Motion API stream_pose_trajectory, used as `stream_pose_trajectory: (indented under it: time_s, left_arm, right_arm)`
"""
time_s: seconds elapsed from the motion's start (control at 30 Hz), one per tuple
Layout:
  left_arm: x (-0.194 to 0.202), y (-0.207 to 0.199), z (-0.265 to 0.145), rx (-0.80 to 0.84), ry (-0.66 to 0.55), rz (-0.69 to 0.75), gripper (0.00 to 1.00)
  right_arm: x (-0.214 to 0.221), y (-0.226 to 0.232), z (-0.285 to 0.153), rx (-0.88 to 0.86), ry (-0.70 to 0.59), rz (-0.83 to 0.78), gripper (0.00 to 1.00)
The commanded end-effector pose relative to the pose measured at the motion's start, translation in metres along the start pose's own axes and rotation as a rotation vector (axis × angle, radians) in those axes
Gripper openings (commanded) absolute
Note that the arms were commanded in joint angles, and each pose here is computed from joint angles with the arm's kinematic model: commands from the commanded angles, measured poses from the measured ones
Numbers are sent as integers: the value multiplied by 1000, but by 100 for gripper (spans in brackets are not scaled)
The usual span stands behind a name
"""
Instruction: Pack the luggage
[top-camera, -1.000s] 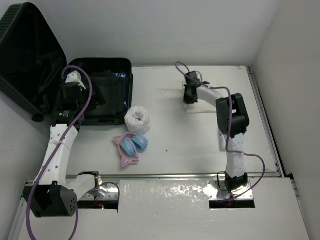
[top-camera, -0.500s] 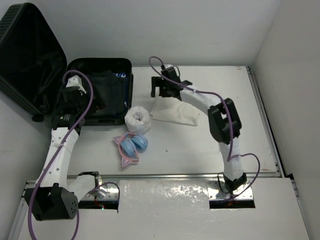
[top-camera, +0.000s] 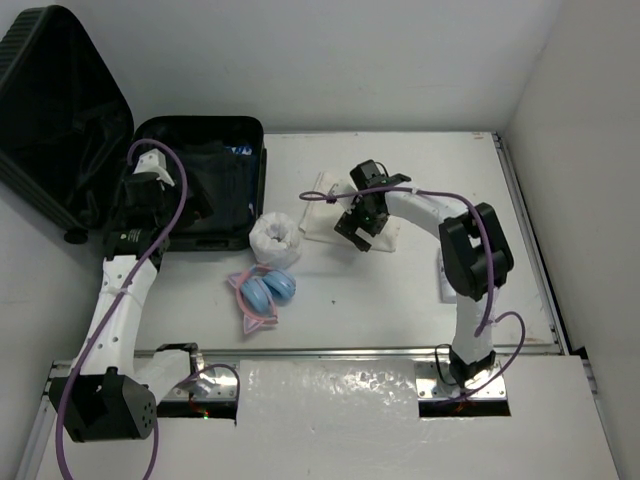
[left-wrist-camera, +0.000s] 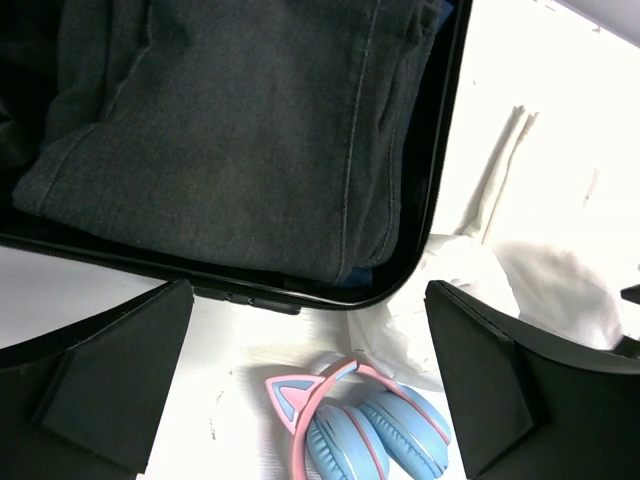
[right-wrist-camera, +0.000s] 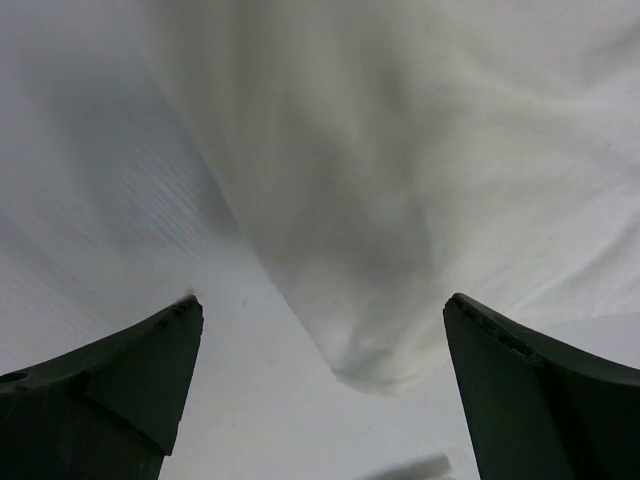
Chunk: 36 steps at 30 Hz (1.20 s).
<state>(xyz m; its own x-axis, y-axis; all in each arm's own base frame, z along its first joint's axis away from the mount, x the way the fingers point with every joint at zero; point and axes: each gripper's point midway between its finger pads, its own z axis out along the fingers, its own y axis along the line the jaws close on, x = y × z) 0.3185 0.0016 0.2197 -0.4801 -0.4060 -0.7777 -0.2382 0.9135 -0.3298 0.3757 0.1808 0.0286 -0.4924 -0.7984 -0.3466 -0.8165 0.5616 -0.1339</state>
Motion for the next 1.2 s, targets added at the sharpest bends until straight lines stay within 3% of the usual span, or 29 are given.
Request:
stream_pose_trajectory:
  time_s: [0.0,0.23,0.33,0.37,0.47,0.5,0.57,0.6,0.7,0.77,0.83,0.9,0.93,1.0,1.17]
  left_arm:
    - [-10,-6,-1,43,-44,17,100]
    - [-8,-8,1,58,-35,18,100]
    - [-7,-8,2,57,-30,14,100]
    - [-6,-9,2,62,-26,14,100]
    - [-7,-11,2,65,-28,-4,100]
    - [-9,-12,2,66,-34,-9,100]
    - [-12,-22,-1,90,-36,-15,100]
    - [-11,-26,-1,100,-31,-12,100]
    - [-13,-40,-6,125,-36,-12,100]
    - [-10,-62,-11,166,-32,-7,100]
    - [-7,-80,-14,196,-29,-25,100]
    - [3,-108,-16,235,-15,-14,100]
    - [8,-119,-17,253,0,-48,100]
    - [21,-147,-15,321,36,-119,100]
    - [62,-197,-4,416,129,-238,100]
  right_arm:
    - [18,-4,4,-63,82,-101,97]
    - [26,-10,36,-36,103,-122,89]
    - [28,-10,45,-36,114,-111,70]
    - [34,-8,49,-35,127,-110,56]
    - [43,-10,53,-7,156,-89,38]
    - [43,-10,53,0,158,-59,25]
    - [46,-6,54,-3,152,-26,21]
    - [41,-4,49,4,128,18,13]
    - [31,4,43,-14,42,145,0]
    - [21,13,40,-77,-30,252,0]
    - [3,6,27,-79,-133,494,0]
    - [-2,17,21,-189,-211,758,0]
    - [-26,12,9,-221,-344,791,0]
    - [-28,21,3,-259,-368,887,0]
    - [-44,14,-23,-254,-462,959,0]
